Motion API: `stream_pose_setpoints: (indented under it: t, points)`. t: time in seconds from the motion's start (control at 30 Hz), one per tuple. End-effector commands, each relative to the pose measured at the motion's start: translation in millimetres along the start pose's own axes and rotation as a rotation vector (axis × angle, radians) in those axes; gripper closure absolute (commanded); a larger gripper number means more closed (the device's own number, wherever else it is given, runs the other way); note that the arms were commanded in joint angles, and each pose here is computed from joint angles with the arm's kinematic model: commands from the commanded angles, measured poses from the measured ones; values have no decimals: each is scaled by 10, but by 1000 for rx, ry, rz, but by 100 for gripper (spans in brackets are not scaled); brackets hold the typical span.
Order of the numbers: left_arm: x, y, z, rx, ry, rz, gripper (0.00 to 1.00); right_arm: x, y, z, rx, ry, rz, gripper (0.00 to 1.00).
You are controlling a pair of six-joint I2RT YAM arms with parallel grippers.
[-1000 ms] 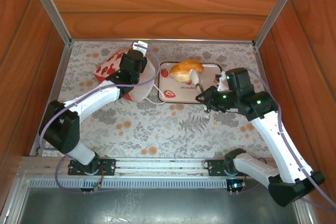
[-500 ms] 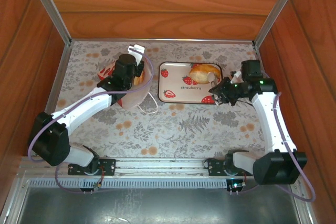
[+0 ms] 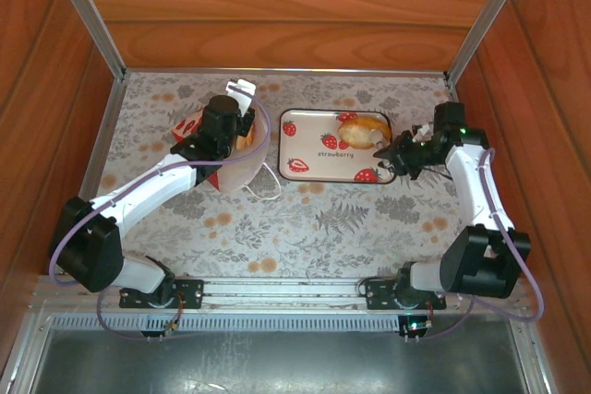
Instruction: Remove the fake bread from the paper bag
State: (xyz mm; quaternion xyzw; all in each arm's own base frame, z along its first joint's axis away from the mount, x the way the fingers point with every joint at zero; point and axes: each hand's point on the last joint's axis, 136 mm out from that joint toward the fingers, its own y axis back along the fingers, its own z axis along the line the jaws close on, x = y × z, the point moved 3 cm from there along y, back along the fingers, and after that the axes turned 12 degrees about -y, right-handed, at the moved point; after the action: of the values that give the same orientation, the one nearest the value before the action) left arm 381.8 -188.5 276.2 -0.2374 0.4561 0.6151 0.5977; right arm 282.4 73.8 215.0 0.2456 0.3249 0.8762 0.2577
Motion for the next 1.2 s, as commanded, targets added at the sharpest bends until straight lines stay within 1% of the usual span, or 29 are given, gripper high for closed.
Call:
stream_pose_setpoints:
  t: [0.0,0.17,0.5,0.57,0.9,1.17]
  points:
    - [-130,33,86,-19,18,-46,100,-49,-21,177,-95,53,43,84]
    - [-121,22,83,-21,17,-42,100,-195,-123,174,-73,49,49,81]
    - [-115,19,96,-31,15,-38,100,-453,-253,97,-22,26,53,66]
    - [-114,14,95,-32,11,-36,100,-499,-261,77,-9,20,46,61]
    - [-129,-49,68,-30,-3,-31,100,-673,-218,34,14,10,-12,57]
    - [-132,-53,70,-32,-8,-31,100,-738,-181,106,-3,16,-33,56]
